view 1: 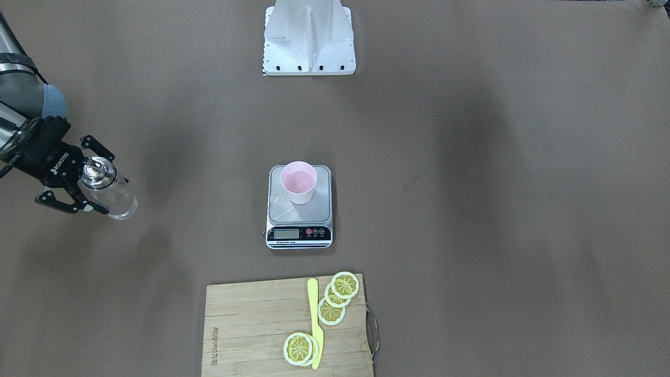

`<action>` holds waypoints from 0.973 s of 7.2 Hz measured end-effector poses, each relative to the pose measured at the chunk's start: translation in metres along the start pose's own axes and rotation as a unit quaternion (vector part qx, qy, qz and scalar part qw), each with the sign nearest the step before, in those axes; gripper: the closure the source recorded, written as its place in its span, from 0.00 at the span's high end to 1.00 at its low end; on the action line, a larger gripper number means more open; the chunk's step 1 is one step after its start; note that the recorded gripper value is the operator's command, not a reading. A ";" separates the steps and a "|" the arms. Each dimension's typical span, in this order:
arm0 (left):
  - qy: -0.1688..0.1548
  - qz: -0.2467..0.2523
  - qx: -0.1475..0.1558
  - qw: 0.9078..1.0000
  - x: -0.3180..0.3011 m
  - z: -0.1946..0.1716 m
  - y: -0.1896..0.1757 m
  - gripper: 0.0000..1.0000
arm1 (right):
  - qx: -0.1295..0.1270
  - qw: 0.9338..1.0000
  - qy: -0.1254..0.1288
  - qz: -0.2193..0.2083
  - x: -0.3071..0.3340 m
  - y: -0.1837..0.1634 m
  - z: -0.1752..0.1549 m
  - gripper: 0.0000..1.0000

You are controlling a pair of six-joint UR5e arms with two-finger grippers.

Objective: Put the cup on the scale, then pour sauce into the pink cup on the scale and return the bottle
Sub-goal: 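Carry the glass sauce bottle beside the scale and lower it to the table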

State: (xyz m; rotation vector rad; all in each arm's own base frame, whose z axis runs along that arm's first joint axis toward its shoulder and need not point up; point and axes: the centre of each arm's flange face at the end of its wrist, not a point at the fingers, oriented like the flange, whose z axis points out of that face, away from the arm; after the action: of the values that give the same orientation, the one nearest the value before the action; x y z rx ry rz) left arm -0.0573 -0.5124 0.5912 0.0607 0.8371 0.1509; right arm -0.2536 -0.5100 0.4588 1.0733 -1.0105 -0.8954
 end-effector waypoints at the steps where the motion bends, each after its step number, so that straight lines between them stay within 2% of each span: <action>1: 0.000 0.000 0.000 1.000 0.000 0.000 0.000 0.98 | 0.006 1.000 0.003 0.003 -0.012 0.001 0.017 0.00; 7: 0.000 -0.001 -0.001 1.000 0.000 0.001 -0.001 0.98 | 0.049 0.999 -0.005 0.021 -0.079 -0.021 0.087 0.00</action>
State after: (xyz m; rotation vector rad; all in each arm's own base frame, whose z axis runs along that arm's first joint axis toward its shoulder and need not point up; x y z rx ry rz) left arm -0.0565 -0.5131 0.5919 0.0576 0.8373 0.1497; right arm -0.3615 -0.4642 0.4360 1.1268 -1.0908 -0.8257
